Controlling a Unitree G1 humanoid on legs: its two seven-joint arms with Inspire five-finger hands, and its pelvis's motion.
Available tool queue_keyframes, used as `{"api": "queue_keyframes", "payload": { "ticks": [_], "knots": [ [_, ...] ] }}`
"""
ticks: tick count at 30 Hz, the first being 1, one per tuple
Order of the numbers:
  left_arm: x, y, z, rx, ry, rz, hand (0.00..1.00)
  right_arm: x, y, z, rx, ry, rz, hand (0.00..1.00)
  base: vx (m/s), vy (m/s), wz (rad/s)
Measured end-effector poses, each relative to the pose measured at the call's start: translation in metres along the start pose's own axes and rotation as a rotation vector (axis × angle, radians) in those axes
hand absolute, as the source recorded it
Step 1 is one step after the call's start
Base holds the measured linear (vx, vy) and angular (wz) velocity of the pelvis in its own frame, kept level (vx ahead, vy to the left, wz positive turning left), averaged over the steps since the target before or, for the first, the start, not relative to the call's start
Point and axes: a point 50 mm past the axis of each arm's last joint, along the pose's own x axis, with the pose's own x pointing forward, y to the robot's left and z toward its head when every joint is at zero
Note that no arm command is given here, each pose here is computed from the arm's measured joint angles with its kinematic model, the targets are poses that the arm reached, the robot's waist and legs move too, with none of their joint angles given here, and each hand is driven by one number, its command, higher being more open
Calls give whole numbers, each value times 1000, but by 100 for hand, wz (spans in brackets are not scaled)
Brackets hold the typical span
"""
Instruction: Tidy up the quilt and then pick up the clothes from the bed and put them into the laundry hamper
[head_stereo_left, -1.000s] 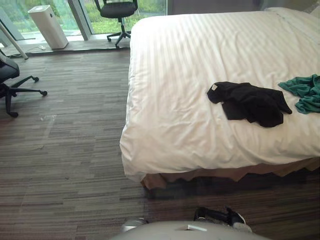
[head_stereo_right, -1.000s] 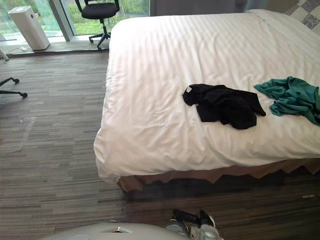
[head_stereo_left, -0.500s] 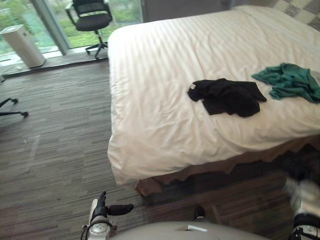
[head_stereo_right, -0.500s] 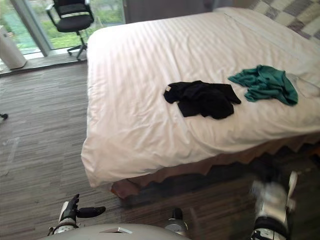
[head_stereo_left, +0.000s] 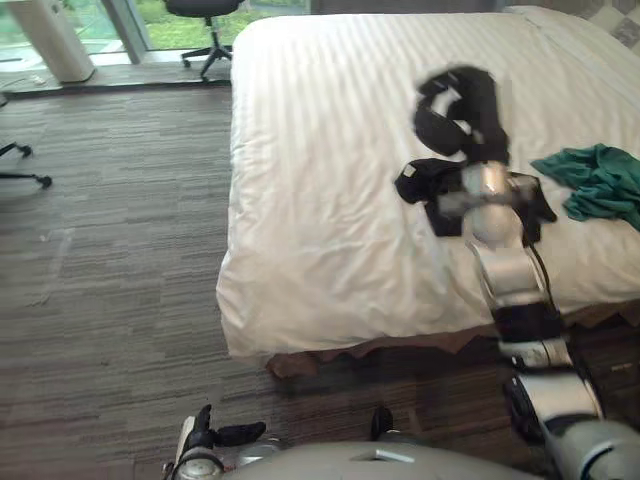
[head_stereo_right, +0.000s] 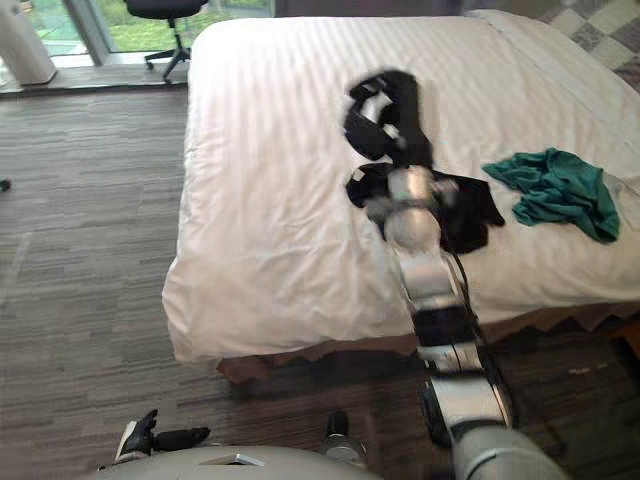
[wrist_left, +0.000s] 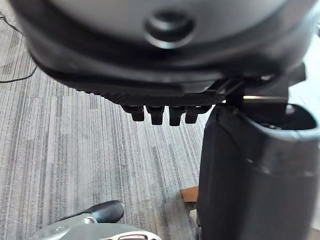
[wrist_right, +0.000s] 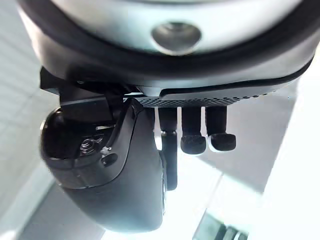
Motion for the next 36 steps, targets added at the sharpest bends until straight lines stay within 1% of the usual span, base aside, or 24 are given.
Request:
{"api": "queue_keyframes", "payload": {
  "ticks": [1, 2, 4, 5, 7, 11, 12, 15, 16, 17, 18, 20, 21, 22, 23, 25, 27, 28, 30, 31, 32, 33, 34, 36],
  "knots": [
    [1, 1, 5, -1, -20, 4, 100, 12, 12, 16, -5, -62, 56, 0, -46, -25, 39],
    [1, 1, 7, -2, -29, 6, 100, 17, 18, 23, -4, -93, 83, 0, -50, -24, 48],
    [3, 2, 14, -12, -53, 21, 100, 25, 40, 44, 49, -160, 153, 0, -40, -16, 49],
    [3, 2, 17, -17, -60, 25, 100, 26, 45, 47, 79, -166, 168, 0, -30, -9, 58],
    [4, 4, 27, -20, -102, 31, 100, 29, 67, 51, 151, -145, 240, 0, -38, -12, 69],
    [5, 4, 48, -49, -180, 37, 100, 25, 89, 37, 222, -42, 290, 0, -82, -16, 62],
    [5, 3, 58, -55, -221, 32, 100, 23, 97, 27, 227, 16, 306, 0, -97, -7, 45],
    [3, 1, 70, -61, -274, 31, 100, 18, 105, 12, 222, 94, 320, 0, -94, 11, 23],
    [2, -1, 78, -61, -307, 29, 100, 12, 108, -4, 209, 162, 327, 0, -71, 23, 11],
    [2, -2, 81, -58, -319, 28, 100, 9, 108, -10, 206, 190, 327, 0, -75, 29, 11],
    [2, -3, 85, -57, -330, 29, 100, 1, 109, -21, 209, 233, 325, 0, -57, 22, 10],
    [2, -4, 87, -51, -338, 35, 100, -30, 121, -55, 222, 395, 346, 0, -28, 13, 4],
    [2, -4, 88, -49, -340, 38, 100, -40, 124, -63, 220, 437, 355, 0, 0, 0, 0],
    [2, -4, 89, -46, -345, 40, 100, -53, 128, -68, 220, 435, 366, 0, 0, 0, 0],
    [3, -3, 87, -41, -335, 43, 100, -58, 138, -63, 260, 417, 378, 0, -10, 8, -6],
    [3, -3, 87, -32, -336, 43, 100, -69, 150, -64, 274, 445, 413, 0, -12, -1, -14],
    [3, -3, 88, -27, -339, 42, 100, -77, 156, -65, 238, 432, 456, 0, -6, -2, -6],
    [4, -5, 90, -11, -339, 33, 100, -83, 160, -65, 210, 419, 488, 0, 0, 0, 0],
    [9, -4, 99, 44, -324, 27, 100, -104, 173, -67, 210, 431, 616, 0, -35, -12, -3],
    [9, -2, 100, 90, -333, 28, 100, -121, 183, -69, 217, 453, 720, 0, -31, -6, -7],
    [9, -2, 101, 102, -339, 28, 100, -132, 189, -71, 222, 473, 774, 0, 0, 0, 0],
    [10, 0, 102, 116, -347, 27, 100, -156, 201, -76, 232, 551, 867, 0, 0, 0, 0],
    [10, 0, 105, 123, -355, 22, 100, -176, 207, -82, 246, 628, 921, 0, 0, 0, 0],
    [10, -1, 107, 129, -361, 8, 100, -241, 213, -99, 285, 887, 1055, 0, 0, 0, 0]
  ]
}}
